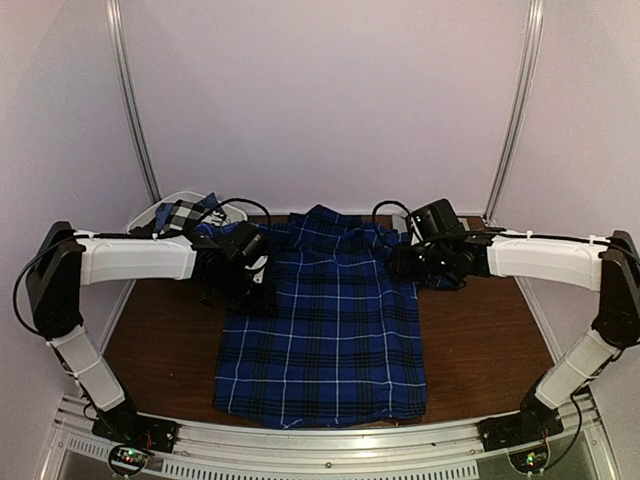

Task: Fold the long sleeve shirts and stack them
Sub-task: Smooth out the crumpled shirt at the center of the board, then smooth out the flattened shirt at the center of the board.

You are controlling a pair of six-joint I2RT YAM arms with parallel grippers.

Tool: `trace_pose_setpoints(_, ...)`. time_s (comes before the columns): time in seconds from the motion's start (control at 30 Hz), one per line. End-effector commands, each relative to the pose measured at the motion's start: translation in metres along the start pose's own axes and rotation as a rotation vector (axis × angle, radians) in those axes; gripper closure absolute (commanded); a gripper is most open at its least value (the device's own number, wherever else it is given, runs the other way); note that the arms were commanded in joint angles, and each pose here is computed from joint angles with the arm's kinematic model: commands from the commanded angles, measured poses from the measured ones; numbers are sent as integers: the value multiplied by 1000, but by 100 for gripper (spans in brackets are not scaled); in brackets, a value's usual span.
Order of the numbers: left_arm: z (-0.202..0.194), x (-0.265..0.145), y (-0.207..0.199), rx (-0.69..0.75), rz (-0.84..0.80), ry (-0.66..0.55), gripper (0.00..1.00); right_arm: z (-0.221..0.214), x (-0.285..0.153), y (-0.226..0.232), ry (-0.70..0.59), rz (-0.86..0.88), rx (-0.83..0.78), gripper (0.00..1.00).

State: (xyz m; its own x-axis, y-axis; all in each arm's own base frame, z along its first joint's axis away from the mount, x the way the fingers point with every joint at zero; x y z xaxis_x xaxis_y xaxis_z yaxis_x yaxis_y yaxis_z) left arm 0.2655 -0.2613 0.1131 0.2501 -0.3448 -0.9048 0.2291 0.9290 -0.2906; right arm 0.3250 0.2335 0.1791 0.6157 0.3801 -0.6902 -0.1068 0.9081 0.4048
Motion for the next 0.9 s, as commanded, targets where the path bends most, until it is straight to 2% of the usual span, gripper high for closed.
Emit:
trace_pose_setpoints(0.0, 37, 22, -21, 84, -29, -83, 65, 67, 25, 11, -163, 102, -4, 57)
trace_pose_setpoints(0.17, 40, 49, -23, 85, -32, -54, 65, 113, 68, -15, -198, 70, 21, 59)
trace_pose_setpoints(0.33, 37, 60, -21, 66, -29, -37, 65, 130, 119, -34, -150, 74, 44, 60)
trace_pose_setpoints(0.6, 30, 66, -15, 47, -12, -19, 66, 124, 174, -61, -70, 86, 103, 60)
trace_pose_setpoints(0.87, 16, 72, -13, 38, 0, 11, 66, 105, 195, -112, -17, 6, 183, 61)
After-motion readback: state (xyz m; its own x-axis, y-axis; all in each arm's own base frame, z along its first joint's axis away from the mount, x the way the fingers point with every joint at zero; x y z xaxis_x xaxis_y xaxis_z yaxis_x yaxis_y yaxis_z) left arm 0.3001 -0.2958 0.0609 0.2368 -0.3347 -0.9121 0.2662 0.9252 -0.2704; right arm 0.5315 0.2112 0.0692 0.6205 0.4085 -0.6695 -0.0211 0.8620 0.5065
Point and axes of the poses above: each gripper's point midway between its finger pads, its own x axis out along the fingers, its own y axis along the line the jaws close on, z = x × y, the point moved 4 cm from there along -x, back along the fingers, and after that the axes turned 1 degree about -x, right-handed, at the moved point
